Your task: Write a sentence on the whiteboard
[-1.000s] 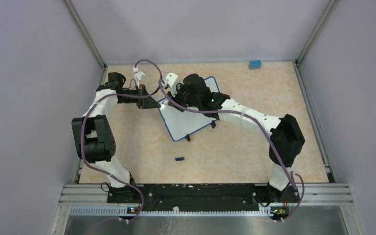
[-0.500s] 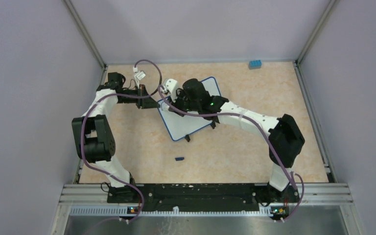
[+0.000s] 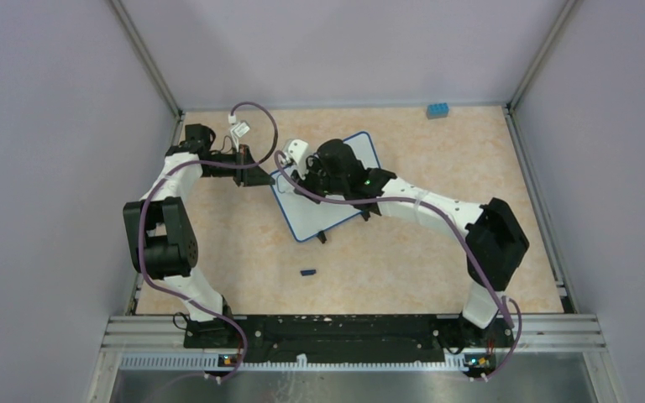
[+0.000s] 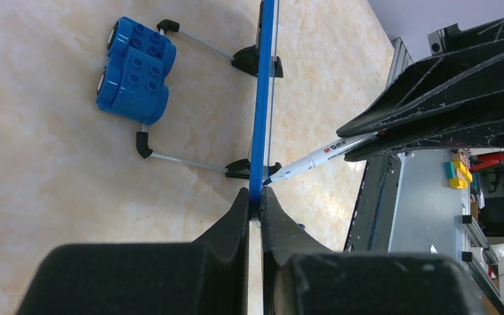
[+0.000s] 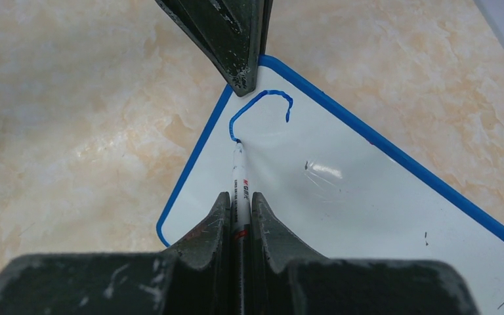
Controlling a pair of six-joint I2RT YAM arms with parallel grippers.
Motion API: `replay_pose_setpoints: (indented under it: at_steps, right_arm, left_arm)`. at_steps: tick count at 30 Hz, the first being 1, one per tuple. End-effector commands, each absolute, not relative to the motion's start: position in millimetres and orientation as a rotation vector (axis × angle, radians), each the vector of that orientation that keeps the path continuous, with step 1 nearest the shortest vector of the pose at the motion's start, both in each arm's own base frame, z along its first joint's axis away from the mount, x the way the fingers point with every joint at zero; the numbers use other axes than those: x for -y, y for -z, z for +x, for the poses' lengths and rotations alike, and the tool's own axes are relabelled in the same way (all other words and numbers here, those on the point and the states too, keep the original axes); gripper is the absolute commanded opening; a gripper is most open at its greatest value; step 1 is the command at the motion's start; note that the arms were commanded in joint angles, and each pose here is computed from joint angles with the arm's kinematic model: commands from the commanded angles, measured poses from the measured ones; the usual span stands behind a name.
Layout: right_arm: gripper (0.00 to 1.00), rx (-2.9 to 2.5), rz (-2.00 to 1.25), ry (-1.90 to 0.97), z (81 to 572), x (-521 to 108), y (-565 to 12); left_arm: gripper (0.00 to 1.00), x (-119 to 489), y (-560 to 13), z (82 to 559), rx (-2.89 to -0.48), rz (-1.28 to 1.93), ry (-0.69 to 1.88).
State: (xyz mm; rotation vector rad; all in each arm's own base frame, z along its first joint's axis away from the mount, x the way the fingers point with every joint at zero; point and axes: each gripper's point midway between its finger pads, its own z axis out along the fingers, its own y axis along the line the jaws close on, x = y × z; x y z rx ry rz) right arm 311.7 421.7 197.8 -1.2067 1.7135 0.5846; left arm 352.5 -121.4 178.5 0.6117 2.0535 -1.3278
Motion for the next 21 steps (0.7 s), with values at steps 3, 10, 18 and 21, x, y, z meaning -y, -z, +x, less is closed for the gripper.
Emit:
replay_pose_setpoints:
  at_steps: [3,10,18,21]
  right_arm:
    - [0.0,-1.687,-1.133,-0.494,328,-400,-220]
    - [0.0,-1.717,-1.163,-0.5,321,-394,-204]
    - [0.0,-1.711,-1.221,-0.536,304,-410,-192]
    - [0.0,-1.709,-1.227,-0.552,302,-418,-192]
  left_arm:
    - [0.0,124,-197,349,-1.986,0.643,1.344]
    - [0.0,124,-197,350,-1.988,0.643,1.339]
    - [0.0,124,-197,349,-1.987,0.639,1.343]
    - [0.0,124,-197,349,-1.989,0.64,1.337]
